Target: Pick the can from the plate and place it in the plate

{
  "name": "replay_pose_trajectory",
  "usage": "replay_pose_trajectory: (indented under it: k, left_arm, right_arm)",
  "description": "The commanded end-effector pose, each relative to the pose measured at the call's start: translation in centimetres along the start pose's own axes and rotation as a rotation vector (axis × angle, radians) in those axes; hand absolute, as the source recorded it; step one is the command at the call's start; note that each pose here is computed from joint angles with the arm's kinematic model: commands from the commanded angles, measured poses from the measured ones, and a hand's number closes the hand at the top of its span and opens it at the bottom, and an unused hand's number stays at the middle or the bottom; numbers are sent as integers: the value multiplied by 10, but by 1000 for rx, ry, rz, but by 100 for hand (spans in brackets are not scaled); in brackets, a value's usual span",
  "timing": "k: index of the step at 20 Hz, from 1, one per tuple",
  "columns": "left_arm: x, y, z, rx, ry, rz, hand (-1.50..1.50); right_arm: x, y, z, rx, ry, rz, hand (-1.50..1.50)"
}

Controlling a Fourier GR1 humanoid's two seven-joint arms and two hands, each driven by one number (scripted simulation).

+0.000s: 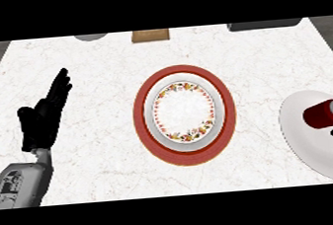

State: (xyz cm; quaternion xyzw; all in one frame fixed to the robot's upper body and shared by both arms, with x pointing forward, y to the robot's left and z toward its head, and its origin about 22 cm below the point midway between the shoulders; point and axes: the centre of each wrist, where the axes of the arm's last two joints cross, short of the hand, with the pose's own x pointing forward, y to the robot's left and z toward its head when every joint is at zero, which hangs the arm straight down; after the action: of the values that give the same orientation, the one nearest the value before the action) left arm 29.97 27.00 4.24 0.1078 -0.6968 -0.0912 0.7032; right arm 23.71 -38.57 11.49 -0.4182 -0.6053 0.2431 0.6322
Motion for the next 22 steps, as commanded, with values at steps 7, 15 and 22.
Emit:
replay_pose_trajectory:
  k: [7, 15, 22]
  left_arm:
    - [0, -20, 5, -23, -17, -2, 0]
    - [12, -15, -6, -24, -6, 7, 0]
    - [-10, -15, 16, -38, -8, -3, 0]
  right_arm:
    - [26, -61, -13, 234, 237, 169, -150]
    - [30, -27, -33, 284, 269, 144, -150]
    - [3, 13, -33, 377, 319, 237, -150]
